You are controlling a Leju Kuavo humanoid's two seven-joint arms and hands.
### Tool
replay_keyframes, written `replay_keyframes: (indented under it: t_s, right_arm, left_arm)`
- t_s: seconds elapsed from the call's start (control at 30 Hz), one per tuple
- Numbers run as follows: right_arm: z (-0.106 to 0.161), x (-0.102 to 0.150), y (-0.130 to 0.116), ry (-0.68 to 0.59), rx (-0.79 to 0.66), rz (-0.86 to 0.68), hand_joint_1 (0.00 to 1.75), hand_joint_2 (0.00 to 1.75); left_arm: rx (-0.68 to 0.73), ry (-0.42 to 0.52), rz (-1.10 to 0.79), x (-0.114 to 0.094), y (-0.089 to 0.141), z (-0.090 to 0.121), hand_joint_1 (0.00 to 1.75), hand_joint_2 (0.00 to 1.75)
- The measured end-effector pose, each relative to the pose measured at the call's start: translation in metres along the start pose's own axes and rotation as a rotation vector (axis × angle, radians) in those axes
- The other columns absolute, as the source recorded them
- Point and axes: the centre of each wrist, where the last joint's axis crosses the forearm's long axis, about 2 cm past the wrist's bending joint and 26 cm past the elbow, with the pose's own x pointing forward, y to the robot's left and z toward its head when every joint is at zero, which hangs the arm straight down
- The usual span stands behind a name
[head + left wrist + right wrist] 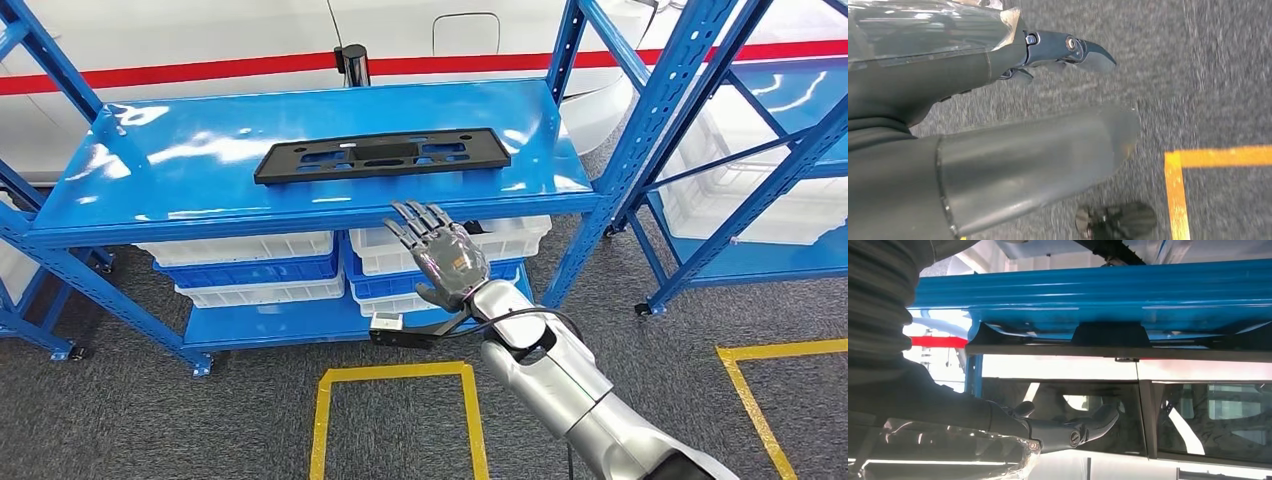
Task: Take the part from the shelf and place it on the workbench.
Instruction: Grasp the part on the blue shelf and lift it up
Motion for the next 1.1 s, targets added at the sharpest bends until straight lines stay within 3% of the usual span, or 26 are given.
replay_keyframes:
  t_s: [0.43,0.73,1.1]
  right_arm:
    - [-0.001,0.001,-0.006,-0.004,-0.040,0.016,0.00,1.75]
    - [-0.007,0.005,-0.010,-0.033,-0.061,0.000,0.00,1.75]
    - [-0.011,0.007,-0.013,-0.042,-0.070,-0.016,0.00,1.75]
  left_arm:
    - [-0.026,-0.219,0.002,0.033,-0.030,-0.017,0.00,0.00]
    - [-0.027,-0.322,-0.029,0.077,-0.035,-0.033,0.00,0.00]
    - [-0.024,-0.342,-0.031,0.083,-0.038,-0.034,0.00,0.00]
